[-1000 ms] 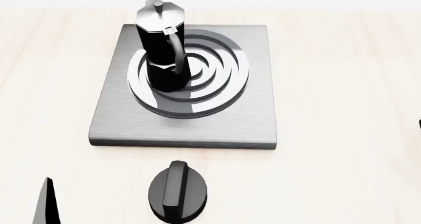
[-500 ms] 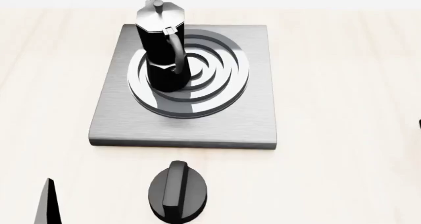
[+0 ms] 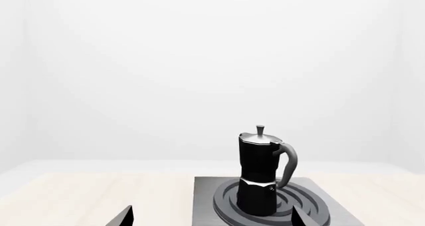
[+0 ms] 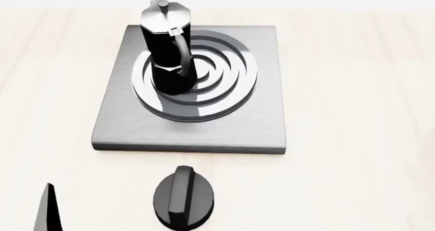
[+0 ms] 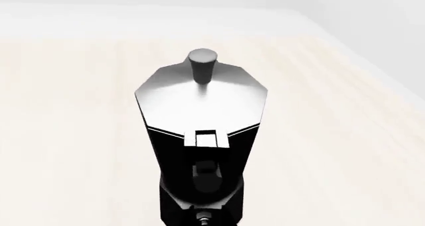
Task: Put both moka pots on the stove.
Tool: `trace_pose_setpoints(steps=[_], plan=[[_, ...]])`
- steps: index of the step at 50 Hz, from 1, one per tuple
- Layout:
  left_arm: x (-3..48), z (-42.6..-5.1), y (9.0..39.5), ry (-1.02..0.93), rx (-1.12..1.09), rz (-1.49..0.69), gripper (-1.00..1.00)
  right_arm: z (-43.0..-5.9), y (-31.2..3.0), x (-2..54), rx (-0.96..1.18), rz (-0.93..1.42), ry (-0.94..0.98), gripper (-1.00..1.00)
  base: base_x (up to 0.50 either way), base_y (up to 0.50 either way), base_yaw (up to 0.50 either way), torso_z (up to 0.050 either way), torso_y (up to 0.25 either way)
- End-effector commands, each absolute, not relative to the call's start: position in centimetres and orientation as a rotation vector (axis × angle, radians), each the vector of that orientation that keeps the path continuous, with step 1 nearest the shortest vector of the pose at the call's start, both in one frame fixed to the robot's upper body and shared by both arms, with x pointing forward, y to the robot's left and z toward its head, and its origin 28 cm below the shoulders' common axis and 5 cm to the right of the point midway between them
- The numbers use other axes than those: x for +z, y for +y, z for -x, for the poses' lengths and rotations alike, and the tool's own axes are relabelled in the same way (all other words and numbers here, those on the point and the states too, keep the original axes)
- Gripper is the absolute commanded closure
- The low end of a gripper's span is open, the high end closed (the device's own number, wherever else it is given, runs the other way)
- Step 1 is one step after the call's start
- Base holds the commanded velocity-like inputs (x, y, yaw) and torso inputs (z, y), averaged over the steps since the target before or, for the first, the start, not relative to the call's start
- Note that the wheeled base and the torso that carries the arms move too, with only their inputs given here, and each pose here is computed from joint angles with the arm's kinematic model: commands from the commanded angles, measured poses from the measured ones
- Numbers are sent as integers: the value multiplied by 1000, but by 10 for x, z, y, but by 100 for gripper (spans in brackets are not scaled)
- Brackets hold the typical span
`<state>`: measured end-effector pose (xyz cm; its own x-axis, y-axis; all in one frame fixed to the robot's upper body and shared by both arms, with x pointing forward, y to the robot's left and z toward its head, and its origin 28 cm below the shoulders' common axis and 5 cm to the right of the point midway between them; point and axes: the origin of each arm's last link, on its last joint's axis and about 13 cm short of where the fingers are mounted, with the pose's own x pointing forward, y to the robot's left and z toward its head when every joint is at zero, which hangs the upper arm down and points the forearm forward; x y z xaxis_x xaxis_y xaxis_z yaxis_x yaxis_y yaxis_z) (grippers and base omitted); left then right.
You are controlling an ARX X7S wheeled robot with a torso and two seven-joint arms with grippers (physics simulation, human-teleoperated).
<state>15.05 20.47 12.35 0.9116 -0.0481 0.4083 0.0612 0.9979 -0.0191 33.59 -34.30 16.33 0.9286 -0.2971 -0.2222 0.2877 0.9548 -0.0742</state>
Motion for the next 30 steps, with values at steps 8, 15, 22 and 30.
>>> trace_pose_setpoints(steps=[8,15,22,30], plan=[[124,-151,205,-419,-55,33,-100,-338,-309,220,-232,86,-47,100,0,0,0,0,0],[123,-151,206,-418,-51,37,-100,-335,-282,239,-192,76,-126,100,0,0,0,0,0],[123,-151,207,-421,-47,37,-100,-341,-257,240,-145,164,-165,100,0,0,0,0,0],[123,-151,207,-422,-48,38,-100,-345,-227,234,-77,193,-129,100,0,0,0,0,0]])
